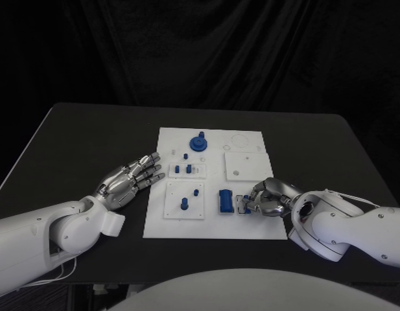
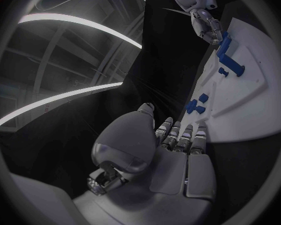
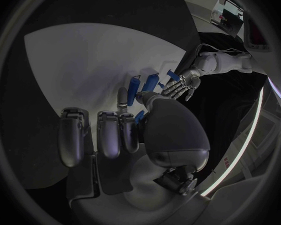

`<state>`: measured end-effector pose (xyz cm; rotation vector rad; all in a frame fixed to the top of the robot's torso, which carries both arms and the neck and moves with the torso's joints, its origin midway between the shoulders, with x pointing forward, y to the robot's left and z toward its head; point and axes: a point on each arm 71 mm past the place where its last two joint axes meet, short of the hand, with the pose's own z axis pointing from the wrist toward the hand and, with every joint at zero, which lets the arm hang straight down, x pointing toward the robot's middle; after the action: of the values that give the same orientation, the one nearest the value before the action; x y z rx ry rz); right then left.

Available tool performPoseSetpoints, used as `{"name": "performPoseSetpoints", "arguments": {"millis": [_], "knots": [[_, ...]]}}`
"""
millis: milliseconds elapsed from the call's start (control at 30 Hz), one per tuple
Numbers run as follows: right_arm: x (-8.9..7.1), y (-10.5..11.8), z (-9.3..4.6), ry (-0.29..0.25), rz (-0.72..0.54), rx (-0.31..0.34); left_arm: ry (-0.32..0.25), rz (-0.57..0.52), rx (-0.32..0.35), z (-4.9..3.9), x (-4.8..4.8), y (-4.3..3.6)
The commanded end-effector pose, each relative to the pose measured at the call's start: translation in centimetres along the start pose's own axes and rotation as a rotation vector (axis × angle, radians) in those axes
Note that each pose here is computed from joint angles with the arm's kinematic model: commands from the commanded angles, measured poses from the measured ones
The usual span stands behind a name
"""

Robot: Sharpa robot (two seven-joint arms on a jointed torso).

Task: Assemble the parts on the task board

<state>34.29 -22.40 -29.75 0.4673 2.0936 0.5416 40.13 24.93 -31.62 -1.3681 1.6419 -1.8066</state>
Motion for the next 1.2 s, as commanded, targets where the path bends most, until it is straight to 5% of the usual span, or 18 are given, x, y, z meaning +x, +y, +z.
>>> {"name": "performPoseSetpoints", "arguments": {"millis": [33, 1200], "knots": [[0.21, -0.12, 0.04, 0.018, 0.002, 0.012, 0.009, -0.006, 0.003, 0.02, 0.16, 0.14], [0.02, 0.2, 0.27, -0.018, 0.016, -0.02, 0.009, -0.008, -0.006, 0.02, 0.04, 0.4]]}}
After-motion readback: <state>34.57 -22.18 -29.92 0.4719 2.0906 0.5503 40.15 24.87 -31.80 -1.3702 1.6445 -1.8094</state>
